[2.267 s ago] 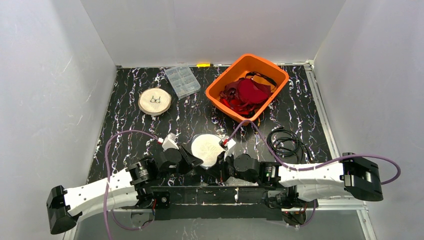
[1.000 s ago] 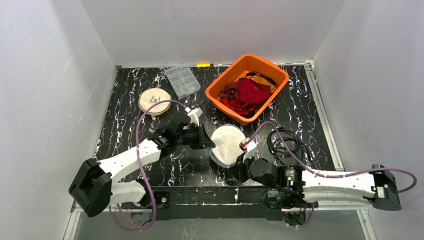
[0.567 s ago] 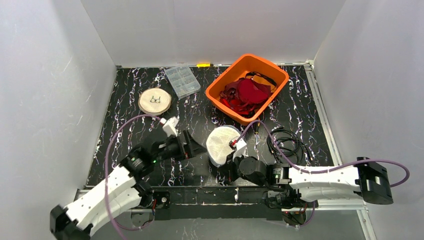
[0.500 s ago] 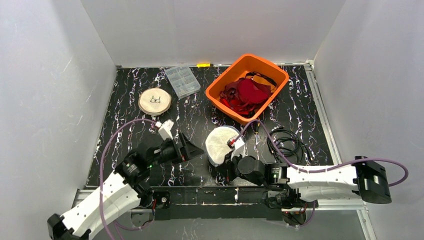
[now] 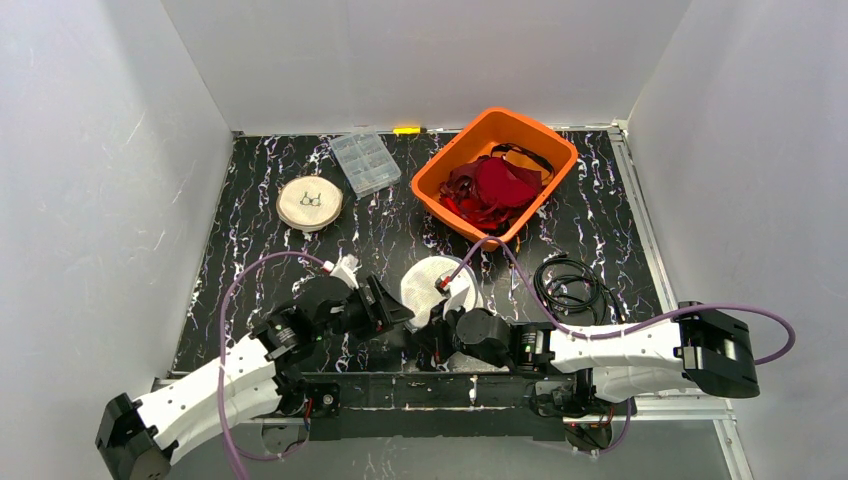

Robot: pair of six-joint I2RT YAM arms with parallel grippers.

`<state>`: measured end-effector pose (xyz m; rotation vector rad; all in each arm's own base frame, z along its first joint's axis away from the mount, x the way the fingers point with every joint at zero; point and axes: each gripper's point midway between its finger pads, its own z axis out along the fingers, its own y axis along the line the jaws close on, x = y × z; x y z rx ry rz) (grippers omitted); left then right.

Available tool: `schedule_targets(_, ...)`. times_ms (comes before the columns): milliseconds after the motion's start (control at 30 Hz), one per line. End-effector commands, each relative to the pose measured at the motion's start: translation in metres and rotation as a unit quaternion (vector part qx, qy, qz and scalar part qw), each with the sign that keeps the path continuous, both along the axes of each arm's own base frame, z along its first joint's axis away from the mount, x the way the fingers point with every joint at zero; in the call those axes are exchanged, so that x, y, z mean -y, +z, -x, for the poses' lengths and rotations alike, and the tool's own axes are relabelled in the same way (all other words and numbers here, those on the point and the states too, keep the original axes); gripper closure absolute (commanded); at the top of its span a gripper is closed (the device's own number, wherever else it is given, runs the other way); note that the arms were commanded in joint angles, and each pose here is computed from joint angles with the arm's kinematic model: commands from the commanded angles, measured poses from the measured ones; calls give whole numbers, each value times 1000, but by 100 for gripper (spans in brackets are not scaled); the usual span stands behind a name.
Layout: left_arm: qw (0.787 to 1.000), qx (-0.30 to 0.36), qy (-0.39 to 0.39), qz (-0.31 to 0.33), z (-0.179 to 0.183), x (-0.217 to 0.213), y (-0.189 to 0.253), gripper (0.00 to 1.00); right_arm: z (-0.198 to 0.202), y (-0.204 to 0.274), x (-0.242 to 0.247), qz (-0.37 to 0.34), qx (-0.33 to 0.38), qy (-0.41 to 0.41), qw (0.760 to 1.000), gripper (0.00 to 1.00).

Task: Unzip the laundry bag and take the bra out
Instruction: Unzip the laundry bag at the center of the board.

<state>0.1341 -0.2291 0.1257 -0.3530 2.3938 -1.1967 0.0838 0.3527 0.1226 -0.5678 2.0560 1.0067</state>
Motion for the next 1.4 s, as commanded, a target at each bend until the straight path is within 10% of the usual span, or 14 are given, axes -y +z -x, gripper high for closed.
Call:
schedule_targets(0, 1000, 3, 15, 1, -12, 9, 3, 33, -2, 35, -18, -52, 10, -1, 999, 99)
schedule_targets(500, 996, 3, 61, -57, -24, -9, -6, 100, -3, 33, 1, -32, 15, -16, 999, 99)
schedule_targets(1367, 980, 54, -178, -67, -66, 42, 16, 100, -9, 14, 67, 3, 26, -56, 998, 99)
